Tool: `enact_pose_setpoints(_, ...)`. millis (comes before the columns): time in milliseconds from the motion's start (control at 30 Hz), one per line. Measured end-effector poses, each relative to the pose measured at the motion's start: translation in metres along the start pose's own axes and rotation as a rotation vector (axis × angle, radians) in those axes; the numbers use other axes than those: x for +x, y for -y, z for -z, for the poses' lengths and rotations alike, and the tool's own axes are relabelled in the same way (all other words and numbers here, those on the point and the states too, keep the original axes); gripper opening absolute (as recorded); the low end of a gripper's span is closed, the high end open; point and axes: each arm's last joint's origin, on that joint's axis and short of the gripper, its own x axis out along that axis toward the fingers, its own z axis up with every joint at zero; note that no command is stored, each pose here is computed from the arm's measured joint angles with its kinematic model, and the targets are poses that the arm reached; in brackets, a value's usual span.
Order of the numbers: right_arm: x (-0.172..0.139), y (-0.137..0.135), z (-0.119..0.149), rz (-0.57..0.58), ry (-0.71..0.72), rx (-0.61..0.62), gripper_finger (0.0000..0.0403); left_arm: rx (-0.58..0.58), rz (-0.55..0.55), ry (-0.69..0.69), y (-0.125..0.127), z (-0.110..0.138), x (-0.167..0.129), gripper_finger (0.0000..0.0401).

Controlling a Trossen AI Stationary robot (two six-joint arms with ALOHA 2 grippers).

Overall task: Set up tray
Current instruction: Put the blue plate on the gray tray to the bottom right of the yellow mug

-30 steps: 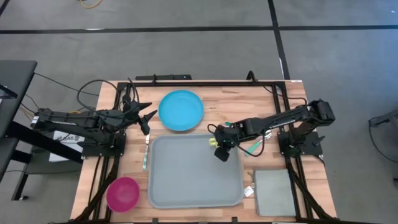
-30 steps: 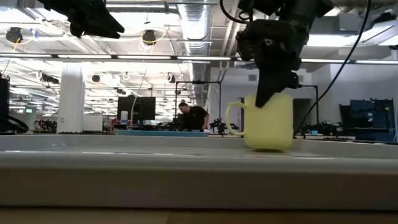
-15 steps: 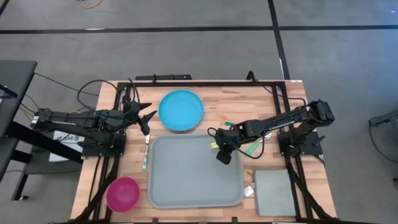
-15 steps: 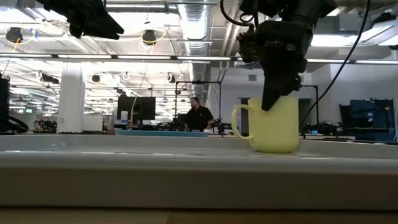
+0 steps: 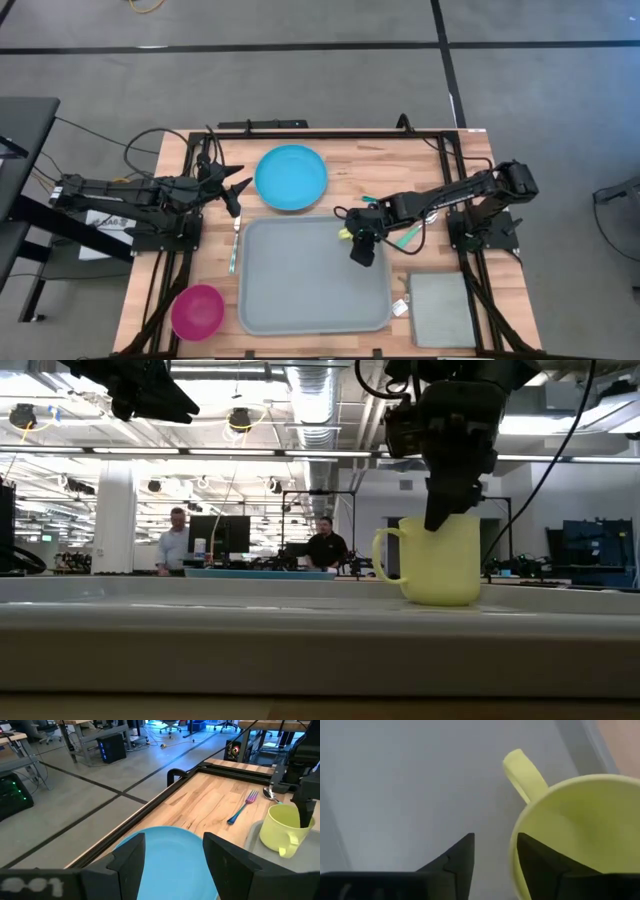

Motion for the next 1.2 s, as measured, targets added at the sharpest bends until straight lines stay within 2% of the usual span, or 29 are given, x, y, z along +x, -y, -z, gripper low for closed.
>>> enact_pose_setpoints(233, -0.013, -0.003, -0.009, 0.009, -0.003, -0.011, 0.0160, 0.000, 0.000, 0.000, 0.000, 0.000, 0.000, 0.0192)
enact_pose_setpoints(467, -0.040, -0.013, -0.024, 0.014, -0.007, -0.101, 0.0160, 0.000, 0.000, 0.000, 0.000, 0.000, 0.000, 0.0192)
enact_pose_setpoints(667, -0.062, -0.021, -0.037, -0.001, 0.031, -0.225, 0.0158, 0.002, 0.004, -0.003, 0.000, 0.000, 0.000, 0.0192)
enact_pose_setpoints(767, -0.072, -0.021, -0.040, 0.009, 0.015, -0.306, 0.0158, -0.003, 0.054, -0.020, 0.001, 0.001, 0.000, 0.0192)
enact_pose_setpoints(833, -0.080, -0.019, -0.042, 0.034, -0.004, -0.336, 0.0155, -0.020, 0.103, -0.040, 0.003, 0.003, 0.000, 0.0192)
enact_pose_setpoints(933, -0.095, -0.011, -0.042, 0.131, -0.005, -0.358, 0.0150, -0.032, 0.159, -0.068, 0.004, 0.005, 0.000, 0.0192)
enact_pose_setpoints(1067, -0.114, 0.004, -0.041, 0.238, 0.023, -0.366, 0.0145, -0.042, 0.159, -0.096, 0.005, 0.007, 0.001, 0.0192)
enact_pose_setpoints(1200, -0.134, 0.017, -0.041, 0.259, 0.076, -0.378, 0.0143, -0.019, 0.185, -0.145, 0.009, 0.011, 0.005, 0.0192)
